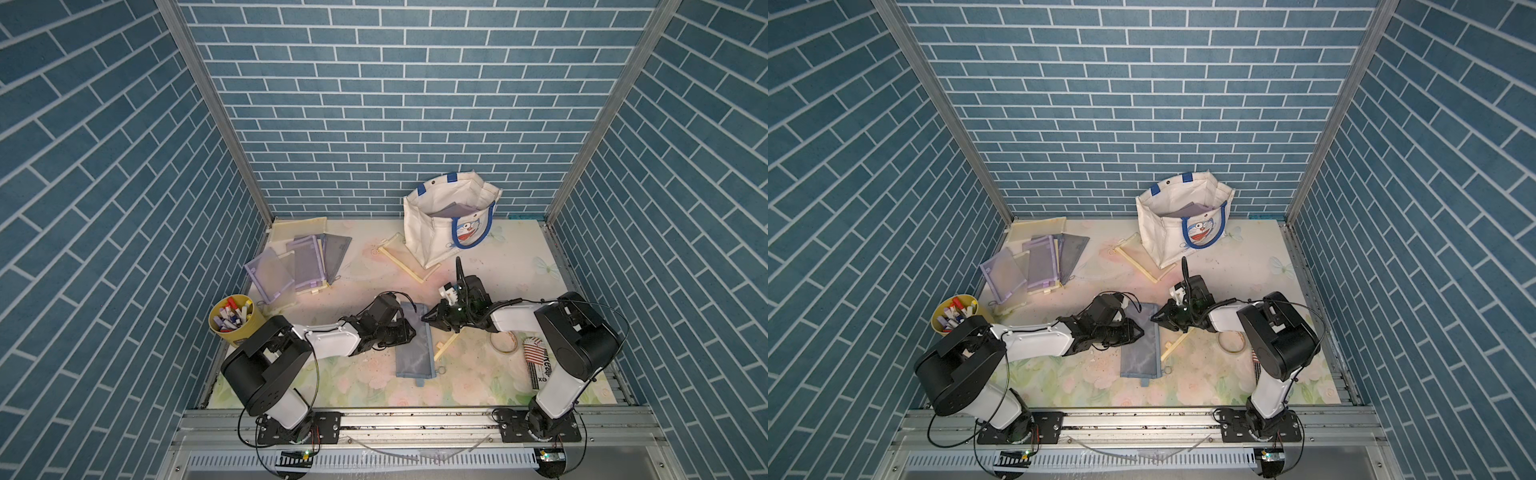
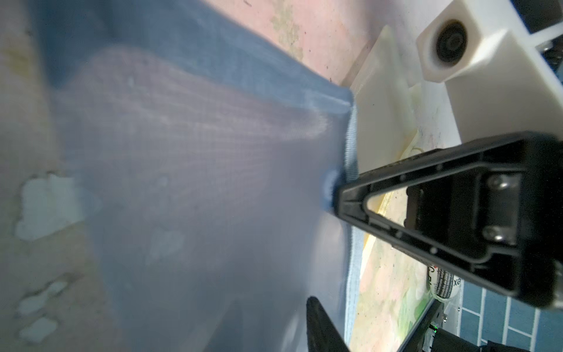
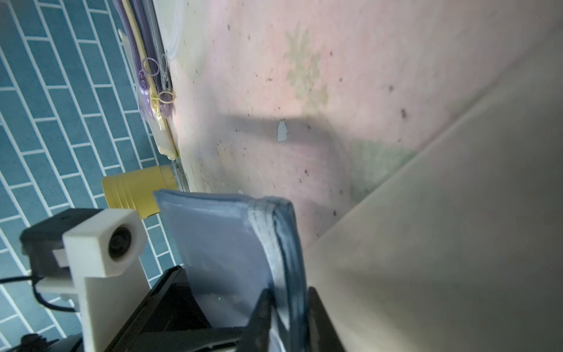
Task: Put the pencil pouch into the canvas bag
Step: Pick up the pencil pouch, then place the pencil pouch in the canvas bag.
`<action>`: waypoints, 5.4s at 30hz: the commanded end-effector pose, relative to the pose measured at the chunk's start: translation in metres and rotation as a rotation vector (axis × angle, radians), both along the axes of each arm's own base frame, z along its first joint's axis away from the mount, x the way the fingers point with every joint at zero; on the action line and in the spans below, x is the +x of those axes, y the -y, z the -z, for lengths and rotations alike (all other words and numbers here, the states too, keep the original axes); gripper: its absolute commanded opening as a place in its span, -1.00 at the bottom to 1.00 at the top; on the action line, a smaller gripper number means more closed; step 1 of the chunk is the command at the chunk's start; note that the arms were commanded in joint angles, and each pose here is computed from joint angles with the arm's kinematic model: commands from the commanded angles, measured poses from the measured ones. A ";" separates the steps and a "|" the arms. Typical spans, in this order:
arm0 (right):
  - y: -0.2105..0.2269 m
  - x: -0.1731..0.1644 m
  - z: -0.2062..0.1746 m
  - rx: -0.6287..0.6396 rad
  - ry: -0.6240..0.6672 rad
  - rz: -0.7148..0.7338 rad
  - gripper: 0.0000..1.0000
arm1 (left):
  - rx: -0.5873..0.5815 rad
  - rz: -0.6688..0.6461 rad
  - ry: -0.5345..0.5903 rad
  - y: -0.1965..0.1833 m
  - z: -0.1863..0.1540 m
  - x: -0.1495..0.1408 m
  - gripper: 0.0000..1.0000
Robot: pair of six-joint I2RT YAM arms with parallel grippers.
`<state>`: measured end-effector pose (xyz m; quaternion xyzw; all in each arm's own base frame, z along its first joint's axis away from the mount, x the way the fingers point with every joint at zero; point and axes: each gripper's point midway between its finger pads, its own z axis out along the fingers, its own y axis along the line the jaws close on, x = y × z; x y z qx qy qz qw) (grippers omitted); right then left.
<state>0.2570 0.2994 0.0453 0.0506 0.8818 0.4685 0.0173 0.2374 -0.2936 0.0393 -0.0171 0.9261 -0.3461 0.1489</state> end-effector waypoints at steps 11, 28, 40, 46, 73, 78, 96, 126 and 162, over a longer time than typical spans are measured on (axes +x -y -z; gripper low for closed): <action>-0.001 -0.001 -0.055 0.052 0.129 -0.023 -1.00 | -0.058 -0.028 0.090 -0.008 -0.042 -0.001 -0.95; -0.002 -0.006 -0.186 0.173 0.377 -0.080 0.16 | -0.251 0.045 0.396 -0.021 -0.189 0.006 -1.00; -0.024 -0.017 -0.251 0.425 0.504 -0.240 -0.02 | -0.470 0.188 0.488 0.018 -0.264 0.011 -1.00; -0.025 -0.022 -0.274 0.518 0.527 -0.290 -0.58 | -0.505 0.147 0.482 0.018 -0.273 0.029 -1.00; 0.008 -0.018 -0.297 0.590 0.542 -0.243 -0.02 | -0.614 0.161 0.525 0.003 -0.293 0.031 -1.00; 0.008 -0.018 -0.295 0.583 0.543 -0.236 -0.66 | -0.616 0.164 0.521 0.004 -0.294 0.032 -1.00; 0.058 0.059 -0.321 0.257 0.674 0.108 -1.00 | -0.145 -0.138 0.486 -0.075 -0.224 0.044 0.99; 0.111 0.354 -0.340 -0.035 0.642 0.957 -1.00 | 0.024 -0.154 0.538 -0.105 -0.205 0.032 0.99; 0.074 0.315 -0.261 -0.174 0.439 0.775 0.21 | 0.093 -0.230 0.487 -0.111 -0.196 0.049 0.99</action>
